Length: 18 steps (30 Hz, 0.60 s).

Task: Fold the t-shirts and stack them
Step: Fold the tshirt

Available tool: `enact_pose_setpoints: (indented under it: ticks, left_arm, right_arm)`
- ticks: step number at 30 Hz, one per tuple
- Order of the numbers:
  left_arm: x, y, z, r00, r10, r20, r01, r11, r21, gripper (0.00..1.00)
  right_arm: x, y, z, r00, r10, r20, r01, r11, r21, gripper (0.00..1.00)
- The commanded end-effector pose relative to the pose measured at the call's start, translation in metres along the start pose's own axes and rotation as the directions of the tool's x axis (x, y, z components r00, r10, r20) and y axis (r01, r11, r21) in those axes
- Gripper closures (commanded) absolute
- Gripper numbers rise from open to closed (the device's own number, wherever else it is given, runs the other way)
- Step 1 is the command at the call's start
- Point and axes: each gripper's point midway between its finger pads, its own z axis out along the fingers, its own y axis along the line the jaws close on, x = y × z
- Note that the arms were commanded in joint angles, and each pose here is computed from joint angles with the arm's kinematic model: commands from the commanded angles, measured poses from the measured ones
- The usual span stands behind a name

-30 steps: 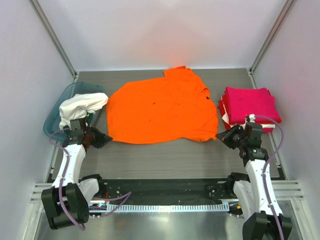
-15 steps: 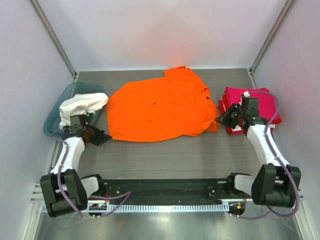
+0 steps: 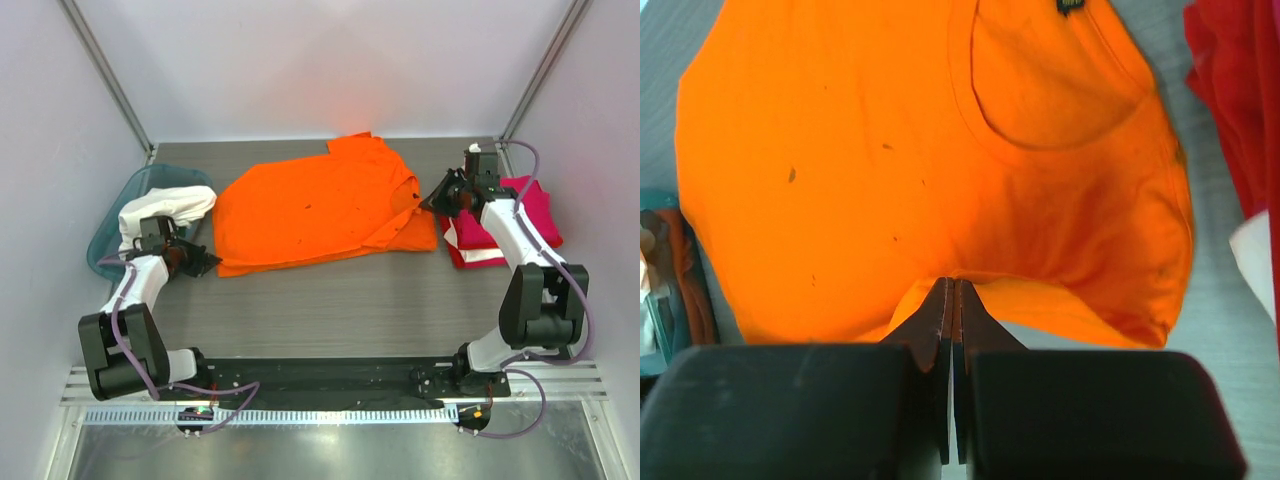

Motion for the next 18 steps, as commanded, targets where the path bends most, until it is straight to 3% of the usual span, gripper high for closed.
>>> enact_pose_setpoints:
  ticks: [1, 18]
  left_arm:
    - [-0.022, -0.028, 0.001, 0.999, -0.008, 0.054, 0.004, 0.997, 0.072, 1.00]
    - [-0.048, -0.041, 0.020, 0.993, -0.060, 0.102, 0.054, 0.997, 0.061, 1.00]
  right_arm:
    - [-0.031, 0.018, 0.005, 0.997, -0.040, 0.066, 0.041, 0.999, -0.023, 0.99]
    - [-0.075, 0.035, 0.058, 0.996, -0.079, 0.052, 0.080, 0.997, -0.016, 0.99]
